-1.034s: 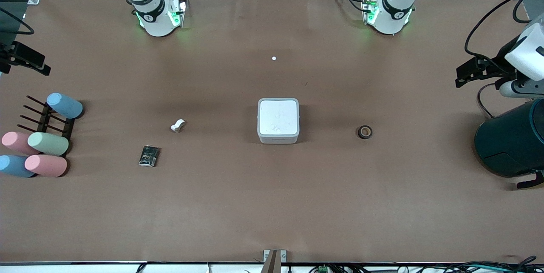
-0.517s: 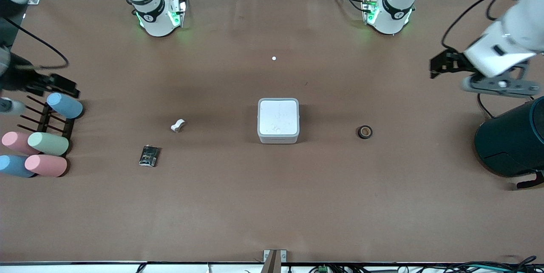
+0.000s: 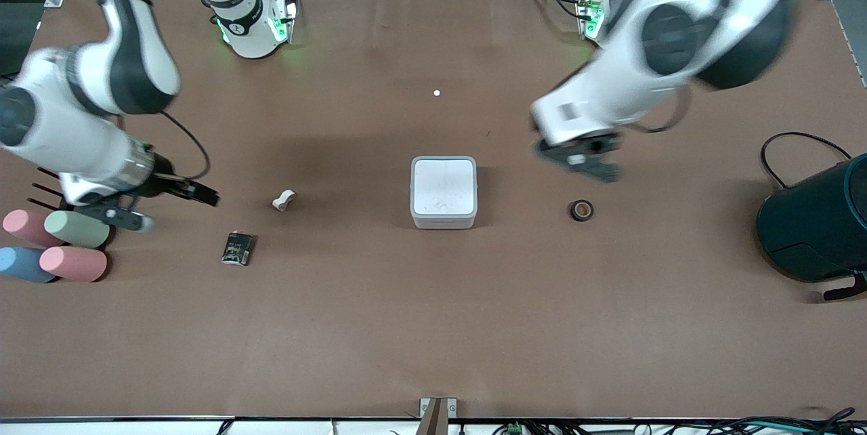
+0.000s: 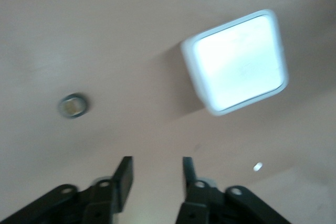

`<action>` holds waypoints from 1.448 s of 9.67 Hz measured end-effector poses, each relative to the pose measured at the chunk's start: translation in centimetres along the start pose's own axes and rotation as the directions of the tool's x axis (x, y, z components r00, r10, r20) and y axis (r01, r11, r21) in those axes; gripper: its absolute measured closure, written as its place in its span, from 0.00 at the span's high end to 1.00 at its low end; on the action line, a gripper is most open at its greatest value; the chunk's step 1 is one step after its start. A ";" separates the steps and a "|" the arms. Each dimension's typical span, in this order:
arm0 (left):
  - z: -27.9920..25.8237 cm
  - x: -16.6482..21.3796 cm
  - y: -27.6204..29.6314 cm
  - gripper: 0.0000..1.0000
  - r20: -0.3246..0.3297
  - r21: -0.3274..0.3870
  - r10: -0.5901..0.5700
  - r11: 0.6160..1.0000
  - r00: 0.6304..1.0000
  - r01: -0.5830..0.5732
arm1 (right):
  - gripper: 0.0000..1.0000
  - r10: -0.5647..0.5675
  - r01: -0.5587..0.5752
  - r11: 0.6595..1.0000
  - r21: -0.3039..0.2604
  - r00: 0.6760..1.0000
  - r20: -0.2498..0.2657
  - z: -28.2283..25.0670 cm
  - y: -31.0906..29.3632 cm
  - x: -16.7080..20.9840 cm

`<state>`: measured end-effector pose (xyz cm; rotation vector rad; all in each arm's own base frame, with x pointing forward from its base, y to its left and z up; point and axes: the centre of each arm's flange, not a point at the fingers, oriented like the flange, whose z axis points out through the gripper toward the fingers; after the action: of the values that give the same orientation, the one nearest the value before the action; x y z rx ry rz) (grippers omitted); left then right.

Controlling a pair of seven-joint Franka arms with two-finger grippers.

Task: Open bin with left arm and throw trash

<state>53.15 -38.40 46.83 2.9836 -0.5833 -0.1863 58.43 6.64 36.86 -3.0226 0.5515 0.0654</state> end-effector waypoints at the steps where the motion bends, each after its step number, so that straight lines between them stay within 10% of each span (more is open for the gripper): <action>1: 4.3 1.9 3.1 0.23 -0.034 0.004 0.015 1.000 0.999 -0.015 | 1.00 0.028 -0.028 1.000 -0.001 1.000 -0.009 3.6 -1.1 -0.8; 3: 10.3 5.2 6.1 0.01 -0.122 -0.018 0.010 1.000 0.992 -0.012 | 1.00 0.066 -0.066 0.998 -0.013 0.998 -0.003 9.7 -2.7 -1.7; 8: 16.1 7.2 8.5 0.01 -0.221 0.011 -0.017 1.000 0.975 0.020 | 0.95 0.108 -0.106 0.993 -0.053 0.993 0.040 16.7 -2.2 -1.8; 14: 18.2 7.5 8.0 0.01 -0.285 -0.026 -0.124 0.992 0.951 0.122 | 0.59 0.105 -0.093 0.990 -0.107 0.988 0.116 18.8 -2.8 -3.7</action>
<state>54.61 -49.95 29.07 2.9605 -0.3630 0.2319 55.44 11.99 18.53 -3.0600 0.7071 0.2891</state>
